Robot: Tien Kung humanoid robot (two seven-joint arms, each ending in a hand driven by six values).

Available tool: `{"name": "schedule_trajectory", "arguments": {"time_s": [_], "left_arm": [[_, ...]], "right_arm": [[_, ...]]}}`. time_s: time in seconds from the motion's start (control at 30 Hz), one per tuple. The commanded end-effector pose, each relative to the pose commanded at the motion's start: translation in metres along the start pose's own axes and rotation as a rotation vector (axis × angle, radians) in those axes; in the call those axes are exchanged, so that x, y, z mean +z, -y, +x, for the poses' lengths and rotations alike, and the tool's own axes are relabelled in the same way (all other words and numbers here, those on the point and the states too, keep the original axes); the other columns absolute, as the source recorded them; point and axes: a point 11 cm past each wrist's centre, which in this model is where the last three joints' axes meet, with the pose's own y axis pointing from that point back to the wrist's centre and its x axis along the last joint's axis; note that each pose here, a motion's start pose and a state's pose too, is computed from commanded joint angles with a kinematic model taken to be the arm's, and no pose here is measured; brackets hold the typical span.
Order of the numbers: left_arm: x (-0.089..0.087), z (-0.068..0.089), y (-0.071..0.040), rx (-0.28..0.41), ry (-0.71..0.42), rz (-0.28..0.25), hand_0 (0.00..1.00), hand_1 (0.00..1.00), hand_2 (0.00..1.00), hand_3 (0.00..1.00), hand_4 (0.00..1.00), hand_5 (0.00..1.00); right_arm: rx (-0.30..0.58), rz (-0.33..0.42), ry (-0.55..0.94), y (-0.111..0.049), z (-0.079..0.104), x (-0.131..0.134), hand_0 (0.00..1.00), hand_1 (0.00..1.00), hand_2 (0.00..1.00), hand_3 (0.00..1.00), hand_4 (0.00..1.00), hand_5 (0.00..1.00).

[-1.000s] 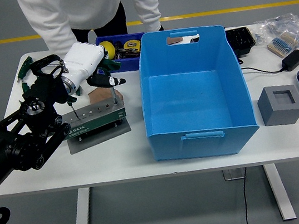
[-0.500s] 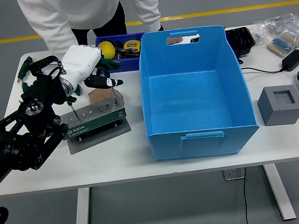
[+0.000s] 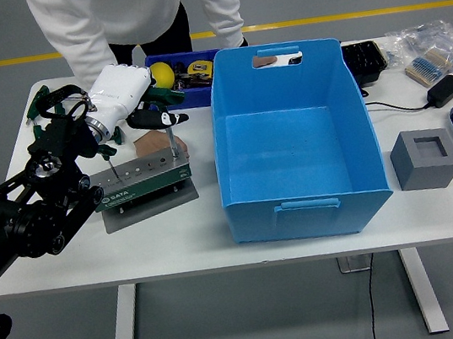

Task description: Lift tool from toolbox,place it in box,lift tool from toolbox,place it in box

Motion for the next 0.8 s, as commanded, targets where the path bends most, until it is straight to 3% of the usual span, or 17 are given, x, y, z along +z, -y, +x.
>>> {"name": "schedule_trajectory", "arguments": {"time_s": [0.03,0.07,0.23,0.27,0.43,0.47,0.8], "left_arm": [[0.0,0.001,0.0,0.007,-0.002,-0.002,0.205,0.004,0.035,0.009,0.998,0.789],[0.0,0.002,0.0,0.015,-0.005,-0.005,0.184,0.002,0.012,0.002,0.976,0.73],[0.001,0.009,0.0,0.048,-0.008,-0.013,0.184,0.002,0.012,0.002,0.976,0.73],[0.001,0.01,0.0,0.054,-0.009,-0.015,0.14,0.002,0.008,0.002,0.909,0.674],[0.002,0.019,-0.001,0.079,-0.016,-0.026,0.14,0.002,0.008,0.002,0.909,0.674],[0.002,0.021,-0.001,0.085,-0.02,-0.029,0.118,0.002,0.006,0.002,0.785,0.537],[0.01,0.059,0.001,0.136,-0.105,-0.059,0.121,0.002,0.004,0.002,0.77,0.533]], "right_arm": [[0.0,0.0,-0.001,0.0,0.0,0.0,0.743,0.739,0.779,0.614,0.864,0.755],[0.0,0.0,-0.002,0.0,0.0,0.0,0.742,0.739,0.779,0.614,0.863,0.755],[0.001,0.0,-0.001,0.0,0.001,0.0,0.742,0.739,0.779,0.614,0.863,0.755],[0.001,0.0,-0.001,0.0,0.001,0.0,0.743,0.738,0.778,0.614,0.864,0.755],[0.002,-0.001,0.001,0.0,0.001,0.001,0.743,0.738,0.778,0.614,0.864,0.755],[0.002,-0.001,0.001,0.0,0.001,0.001,0.742,0.738,0.778,0.613,0.863,0.754],[0.004,-0.001,0.008,0.0,0.001,0.002,0.743,0.738,0.778,0.613,0.862,0.753]]}}
